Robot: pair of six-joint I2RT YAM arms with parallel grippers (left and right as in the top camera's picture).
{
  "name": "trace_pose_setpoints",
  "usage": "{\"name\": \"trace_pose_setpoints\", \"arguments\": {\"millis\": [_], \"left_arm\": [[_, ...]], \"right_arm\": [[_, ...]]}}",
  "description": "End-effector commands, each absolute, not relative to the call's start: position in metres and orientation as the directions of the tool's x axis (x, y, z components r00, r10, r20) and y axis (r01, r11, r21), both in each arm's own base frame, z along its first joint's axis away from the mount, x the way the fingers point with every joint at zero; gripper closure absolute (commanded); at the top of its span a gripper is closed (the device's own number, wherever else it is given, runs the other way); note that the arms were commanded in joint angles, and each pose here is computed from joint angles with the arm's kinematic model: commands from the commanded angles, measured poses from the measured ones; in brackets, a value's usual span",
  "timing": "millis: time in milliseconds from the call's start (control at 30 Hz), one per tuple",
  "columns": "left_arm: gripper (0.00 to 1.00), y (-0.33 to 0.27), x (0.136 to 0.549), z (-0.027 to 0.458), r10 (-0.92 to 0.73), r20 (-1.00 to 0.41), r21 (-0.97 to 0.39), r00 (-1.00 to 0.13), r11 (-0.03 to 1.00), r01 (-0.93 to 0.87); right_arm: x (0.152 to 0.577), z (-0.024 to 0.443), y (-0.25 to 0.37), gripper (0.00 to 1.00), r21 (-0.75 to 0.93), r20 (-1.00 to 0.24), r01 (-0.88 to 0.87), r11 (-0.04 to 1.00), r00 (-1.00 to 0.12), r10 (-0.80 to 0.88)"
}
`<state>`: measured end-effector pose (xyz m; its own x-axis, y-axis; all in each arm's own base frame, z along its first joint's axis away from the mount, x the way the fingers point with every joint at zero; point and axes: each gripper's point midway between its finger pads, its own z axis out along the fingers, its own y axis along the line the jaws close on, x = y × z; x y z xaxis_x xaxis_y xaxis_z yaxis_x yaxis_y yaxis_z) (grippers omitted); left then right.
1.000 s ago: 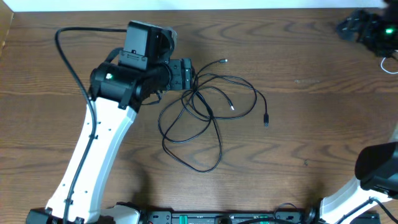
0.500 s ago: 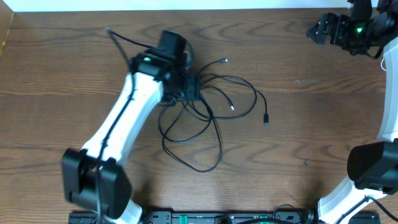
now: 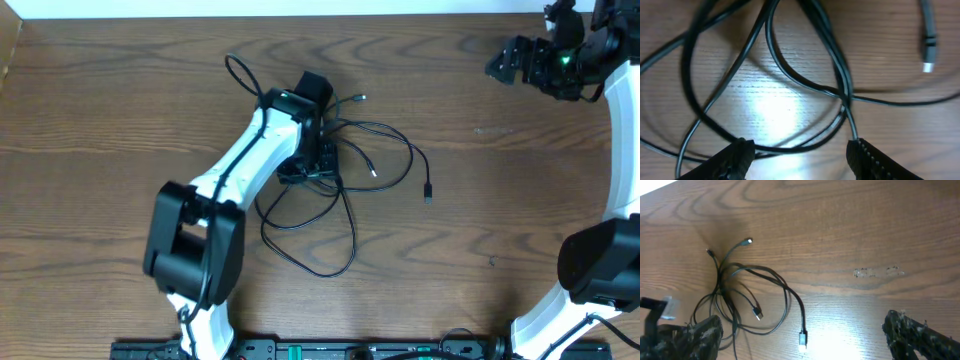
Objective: Untangle cables
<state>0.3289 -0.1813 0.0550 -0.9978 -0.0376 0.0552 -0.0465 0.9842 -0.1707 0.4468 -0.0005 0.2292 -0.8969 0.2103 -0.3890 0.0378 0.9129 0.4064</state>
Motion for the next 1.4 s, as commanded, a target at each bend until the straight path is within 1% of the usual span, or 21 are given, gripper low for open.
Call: {"name": "trace_pose_setpoints", "arguments": {"millis": [0,133,167,200,267,433,533,800,1100,1133,1167,1200,1233,1267,1300,1367], "left_arm": [[0.37,-0.178,0.325,0.044,-0.063,0.086,-0.143,-0.994,0.987,-0.075],[0.42,-0.177,0.323,0.037,-0.063,0.106,-0.132,-0.992,0.988,-0.077],[0.45,-0.174,0.324,0.036,-0.065,0.103,-0.114,-0.993,0.991,-0.076],[0.46,-0.170,0.325,0.035,-0.066,0.091,-0.091,-0.994,0.993,-0.074],[0.46,-0.160,0.337,0.044,-0.061,0.030,-0.041,-0.998,0.997,-0.062],[0.46,-0.152,0.354,0.083,-0.049,-0.079,-0.006,-0.996,0.999,-0.049],[0.45,-0.148,0.353,0.089,-0.050,-0.097,0.010,-0.994,0.999,-0.051],[0.45,-0.142,0.338,0.059,-0.072,-0.029,0.048,-0.997,0.996,-0.074],[0.46,-0.143,0.335,0.029,-0.088,-0.053,0.034,-0.995,0.995,-0.090],[0.49,-0.143,0.335,0.026,-0.088,-0.056,0.033,-0.995,0.995,-0.090],[0.60,-0.143,0.336,0.024,-0.088,-0.062,0.031,-0.994,0.995,-0.090],[0.66,-0.142,0.337,0.024,-0.089,-0.069,0.034,-0.994,0.995,-0.091],[0.76,-0.142,0.340,0.024,-0.089,-0.078,0.035,-0.993,0.995,-0.092],[0.80,-0.142,0.342,0.024,-0.090,-0.090,0.035,-0.992,0.995,-0.093],[0.87,-0.143,0.345,0.024,-0.090,-0.100,0.029,-0.991,0.995,-0.093],[0.92,-0.146,0.349,0.025,-0.092,-0.116,0.019,-0.989,0.995,-0.095]], "right_arm": [[0.447,0.220,0.009,0.01,0.402,-0.379,0.012,0.916,-0.908,0.178],[0.447,0.215,0.009,0.01,0.402,-0.374,0.014,0.915,-0.910,0.178],[0.447,0.215,0.009,0.01,0.402,-0.373,0.014,0.916,-0.910,0.178],[0.447,0.215,0.009,0.01,0.401,-0.374,0.014,0.916,-0.910,0.178],[0.448,0.216,0.008,0.01,0.398,-0.381,0.012,0.917,-0.907,0.177],[0.451,0.217,0.008,0.01,0.397,-0.390,0.008,0.918,-0.903,0.177],[0.451,0.216,0.008,0.01,0.397,-0.390,0.009,0.918,-0.903,0.177],[0.451,0.216,0.007,0.01,0.385,-0.394,0.010,0.923,-0.903,0.174],[0.454,0.217,0.009,0.01,0.383,-0.406,0.002,0.924,-0.898,0.170],[0.454,0.217,0.010,0.01,0.384,-0.405,-0.001,0.924,-0.899,0.168],[0.454,0.217,0.012,0.01,0.383,-0.405,-0.005,0.924,-0.900,0.164],[0.454,0.217,0.013,0.01,0.383,-0.406,-0.008,0.924,-0.900,0.161],[0.454,0.217,0.015,0.01,0.384,-0.405,-0.012,0.923,-0.901,0.157],[0.454,0.217,0.017,0.01,0.384,-0.405,-0.016,0.923,-0.901,0.153],[0.454,0.217,0.020,0.01,0.384,-0.405,-0.021,0.923,-0.902,0.148],[0.453,0.217,0.026,0.01,0.384,-0.405,-0.033,0.923,-0.904,0.136]]}}
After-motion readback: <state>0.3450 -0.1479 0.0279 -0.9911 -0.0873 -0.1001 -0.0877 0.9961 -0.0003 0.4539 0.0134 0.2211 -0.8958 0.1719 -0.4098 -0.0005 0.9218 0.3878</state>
